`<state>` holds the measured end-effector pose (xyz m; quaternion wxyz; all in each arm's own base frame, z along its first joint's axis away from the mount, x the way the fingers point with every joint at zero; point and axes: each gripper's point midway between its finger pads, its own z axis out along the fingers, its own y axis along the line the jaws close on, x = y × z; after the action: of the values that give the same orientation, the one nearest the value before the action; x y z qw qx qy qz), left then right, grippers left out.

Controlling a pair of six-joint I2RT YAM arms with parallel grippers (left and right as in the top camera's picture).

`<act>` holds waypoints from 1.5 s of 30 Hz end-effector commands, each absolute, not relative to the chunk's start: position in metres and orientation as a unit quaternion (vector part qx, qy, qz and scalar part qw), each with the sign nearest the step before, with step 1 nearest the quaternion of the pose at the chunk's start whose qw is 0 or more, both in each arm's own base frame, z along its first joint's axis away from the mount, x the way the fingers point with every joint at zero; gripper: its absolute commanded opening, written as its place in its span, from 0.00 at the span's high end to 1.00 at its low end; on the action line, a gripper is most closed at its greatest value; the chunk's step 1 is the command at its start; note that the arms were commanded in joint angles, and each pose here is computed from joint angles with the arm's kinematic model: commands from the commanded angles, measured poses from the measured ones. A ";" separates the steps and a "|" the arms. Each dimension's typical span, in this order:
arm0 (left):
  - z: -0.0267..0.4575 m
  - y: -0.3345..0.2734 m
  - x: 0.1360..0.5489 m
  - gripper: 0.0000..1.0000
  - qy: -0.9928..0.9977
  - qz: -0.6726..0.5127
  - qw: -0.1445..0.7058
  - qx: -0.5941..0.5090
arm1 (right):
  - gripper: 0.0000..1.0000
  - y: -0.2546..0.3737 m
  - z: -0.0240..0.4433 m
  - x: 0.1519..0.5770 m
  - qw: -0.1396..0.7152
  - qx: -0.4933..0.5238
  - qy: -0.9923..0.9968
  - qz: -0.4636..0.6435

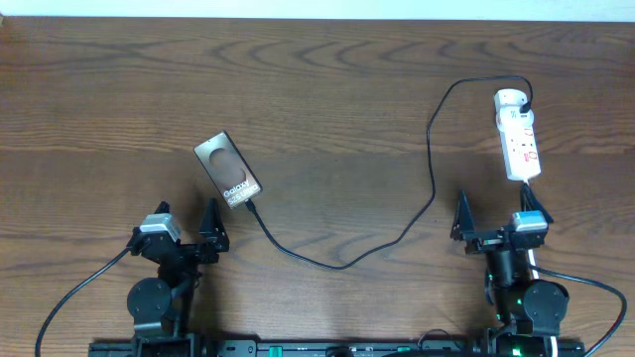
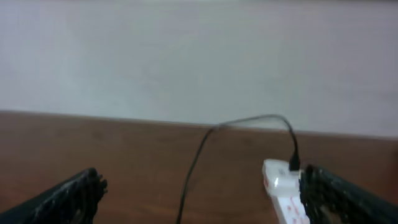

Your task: Plug charger to phone and switch on socket

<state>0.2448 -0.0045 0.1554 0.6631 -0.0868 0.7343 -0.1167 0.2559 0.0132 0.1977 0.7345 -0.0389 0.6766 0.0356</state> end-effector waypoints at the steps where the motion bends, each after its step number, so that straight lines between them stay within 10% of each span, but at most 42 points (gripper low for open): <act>1: 0.141 -0.007 0.244 0.10 0.749 -0.120 0.645 -0.087 | 0.01 0.014 0.186 0.255 0.719 -0.044 0.693 0.030; 14: 0.141 -0.007 0.244 0.10 0.749 -0.120 0.645 -0.087 | 0.01 0.014 0.125 0.250 0.627 -0.035 0.777 0.038; 45: 0.141 -0.007 0.244 0.10 0.749 -0.120 0.645 -0.087 | 0.01 0.021 0.159 0.245 0.683 -0.050 0.727 0.042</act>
<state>0.2448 -0.0044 0.1555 0.6632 -0.0869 0.7342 -0.1166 0.2452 0.0215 0.1595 0.6824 -0.0471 0.7279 0.0471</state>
